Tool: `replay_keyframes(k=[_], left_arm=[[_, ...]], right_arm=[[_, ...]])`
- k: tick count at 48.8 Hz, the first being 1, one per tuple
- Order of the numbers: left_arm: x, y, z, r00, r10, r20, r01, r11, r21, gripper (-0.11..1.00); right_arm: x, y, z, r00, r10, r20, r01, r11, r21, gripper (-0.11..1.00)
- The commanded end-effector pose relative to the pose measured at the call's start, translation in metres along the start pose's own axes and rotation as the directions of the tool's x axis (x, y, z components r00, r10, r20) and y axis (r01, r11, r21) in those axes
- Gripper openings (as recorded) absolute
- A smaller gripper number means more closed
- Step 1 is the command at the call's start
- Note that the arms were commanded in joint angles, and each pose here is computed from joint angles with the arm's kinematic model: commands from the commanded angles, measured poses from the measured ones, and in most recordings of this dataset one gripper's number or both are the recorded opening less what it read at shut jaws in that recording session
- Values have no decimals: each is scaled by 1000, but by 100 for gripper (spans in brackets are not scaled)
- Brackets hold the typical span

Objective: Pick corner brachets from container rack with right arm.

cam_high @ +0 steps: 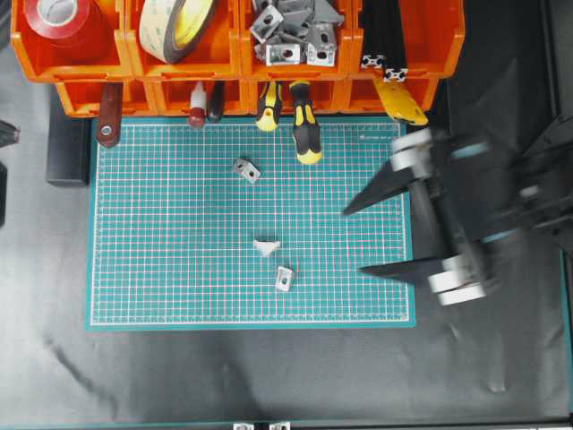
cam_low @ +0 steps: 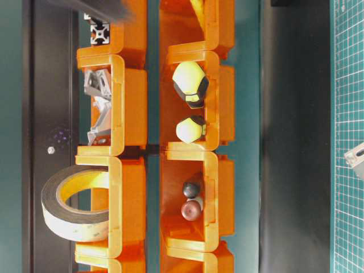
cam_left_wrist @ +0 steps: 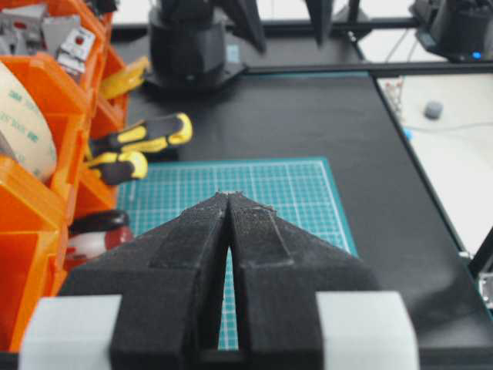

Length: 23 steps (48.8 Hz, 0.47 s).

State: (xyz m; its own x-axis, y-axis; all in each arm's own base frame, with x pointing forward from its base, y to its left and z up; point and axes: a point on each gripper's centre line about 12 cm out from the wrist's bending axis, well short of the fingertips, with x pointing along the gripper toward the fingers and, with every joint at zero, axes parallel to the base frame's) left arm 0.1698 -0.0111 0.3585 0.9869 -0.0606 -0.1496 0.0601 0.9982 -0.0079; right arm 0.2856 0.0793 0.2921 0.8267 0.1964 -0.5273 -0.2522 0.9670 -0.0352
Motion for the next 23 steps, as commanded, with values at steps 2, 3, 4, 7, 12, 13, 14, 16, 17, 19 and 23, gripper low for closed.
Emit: replay_keyframes(k=[2, 3, 4, 7, 12, 13, 14, 16, 17, 19, 23], left_arm=[[-2, 0, 4, 1000, -1, 17, 1, 1000, 3, 0], [-2, 0, 3, 1000, -1, 17, 1, 1000, 3, 0], [-2, 0, 3, 1000, 0, 17, 0, 1000, 4, 0], [-3, 0, 2, 1000, -1, 17, 1, 1000, 3, 0], [-3, 0, 1, 1000, -1, 14, 1, 1000, 3, 0], [-3, 0, 1, 1000, -1, 14, 1, 1000, 5, 0], [-3, 0, 0, 1000, -1, 12, 1, 1000, 5, 0], [-3, 0, 0, 1000, -1, 11, 1, 1000, 6, 0], [-3, 0, 0, 1000, -1, 12, 1, 1000, 6, 0], [-3, 0, -1, 1000, 0, 11, 0, 1000, 8, 0], [-3, 0, -1, 1000, -1, 9, 1, 1000, 8, 0]], right_arm=[[-35, -1, 8, 994, 4, 112, -5, 1000, 6, 76], [-41, -1, 8, 992, 4, 125, -5, 1000, 6, 76], [-46, -1, 7, 991, 3, 136, -4, 1000, 7, 76], [-62, -3, 6, 986, -1, 165, -1, 1000, 10, 75], [-87, -4, 1, 980, -7, 199, 4, 1000, 15, 75], [-92, -5, 0, 979, -8, 206, 5, 1000, 16, 75], [-97, -5, -1, 977, -10, 212, 6, 1000, 19, 75], [-109, -6, -5, 974, -14, 226, 9, 1000, 23, 75], [-113, -7, -7, 972, -18, 234, 12, 1000, 27, 75], [-122, -8, -10, 968, -22, 252, 14, 999, 33, 75], [-136, -10, -17, 958, -33, 285, 20, 999, 49, 75]])
